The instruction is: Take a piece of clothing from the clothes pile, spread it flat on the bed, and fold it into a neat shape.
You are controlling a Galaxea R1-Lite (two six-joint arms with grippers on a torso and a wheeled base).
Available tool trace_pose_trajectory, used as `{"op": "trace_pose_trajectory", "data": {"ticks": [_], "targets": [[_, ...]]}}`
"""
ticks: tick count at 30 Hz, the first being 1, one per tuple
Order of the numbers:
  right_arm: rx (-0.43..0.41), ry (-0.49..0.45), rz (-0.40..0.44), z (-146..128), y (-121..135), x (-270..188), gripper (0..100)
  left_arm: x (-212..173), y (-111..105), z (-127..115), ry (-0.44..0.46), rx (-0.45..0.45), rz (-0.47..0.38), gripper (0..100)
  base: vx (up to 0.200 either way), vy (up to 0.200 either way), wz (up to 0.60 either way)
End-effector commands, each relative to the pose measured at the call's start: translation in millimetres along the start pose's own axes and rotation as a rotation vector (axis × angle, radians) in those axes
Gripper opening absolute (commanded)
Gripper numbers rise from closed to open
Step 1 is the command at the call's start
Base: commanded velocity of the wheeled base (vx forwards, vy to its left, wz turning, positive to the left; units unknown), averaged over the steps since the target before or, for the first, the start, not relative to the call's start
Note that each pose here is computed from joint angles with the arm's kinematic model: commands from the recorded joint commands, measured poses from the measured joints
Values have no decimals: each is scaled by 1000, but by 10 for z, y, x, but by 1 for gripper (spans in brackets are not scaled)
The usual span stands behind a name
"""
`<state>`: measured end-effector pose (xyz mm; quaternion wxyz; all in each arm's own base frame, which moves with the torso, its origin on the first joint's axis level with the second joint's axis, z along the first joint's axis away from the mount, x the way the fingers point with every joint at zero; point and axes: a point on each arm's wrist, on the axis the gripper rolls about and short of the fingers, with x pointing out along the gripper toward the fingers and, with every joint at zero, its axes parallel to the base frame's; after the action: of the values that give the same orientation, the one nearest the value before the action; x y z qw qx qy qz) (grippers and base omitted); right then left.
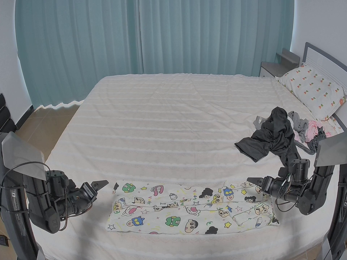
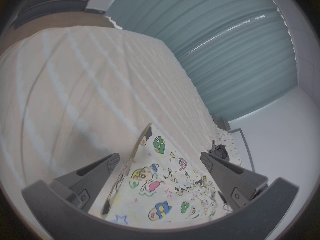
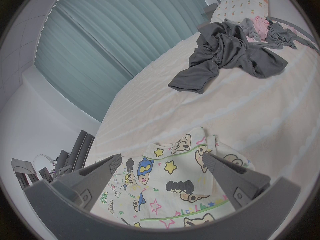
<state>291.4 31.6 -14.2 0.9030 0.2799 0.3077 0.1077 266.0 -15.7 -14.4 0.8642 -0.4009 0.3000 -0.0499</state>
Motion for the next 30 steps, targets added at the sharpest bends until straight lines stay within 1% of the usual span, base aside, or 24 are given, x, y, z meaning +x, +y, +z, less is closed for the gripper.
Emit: {"op": "trace_pose_trajectory", "data": {"ticks": [1,2,4,7,14,17,20,21,26,30], "targets": [[-4,-7,5,-30,-19,10,100,434,92,-108,75,226,29,100,0,0,0],[-7,-5,4,-47,-25,14,100,481,96,-99,90,242,43,100,0,0,0],[-12,-10,10,-68,-31,24,100,565,77,-99,124,246,58,100,0,0,0],[-22,-12,16,-104,-32,26,100,627,57,-85,141,250,66,100,0,0,0],[-32,-7,28,-157,-9,21,100,703,-53,-138,157,282,32,100,0,0,0],[-33,-7,26,-162,-15,29,100,713,-76,-174,167,288,28,100,0,0,0],[-33,-5,27,-166,-17,30,100,722,-79,-189,186,287,41,100,0,0,0],[-32,-3,26,-169,-20,32,100,723,-74,-192,191,285,47,0,0,0,0],[-33,-3,27,-171,-16,33,100,697,-65,-179,188,281,59,0,0,0,0],[-33,-3,27,-171,-16,33,100,677,-90,-136,143,288,85,0,0,0,0]]}}
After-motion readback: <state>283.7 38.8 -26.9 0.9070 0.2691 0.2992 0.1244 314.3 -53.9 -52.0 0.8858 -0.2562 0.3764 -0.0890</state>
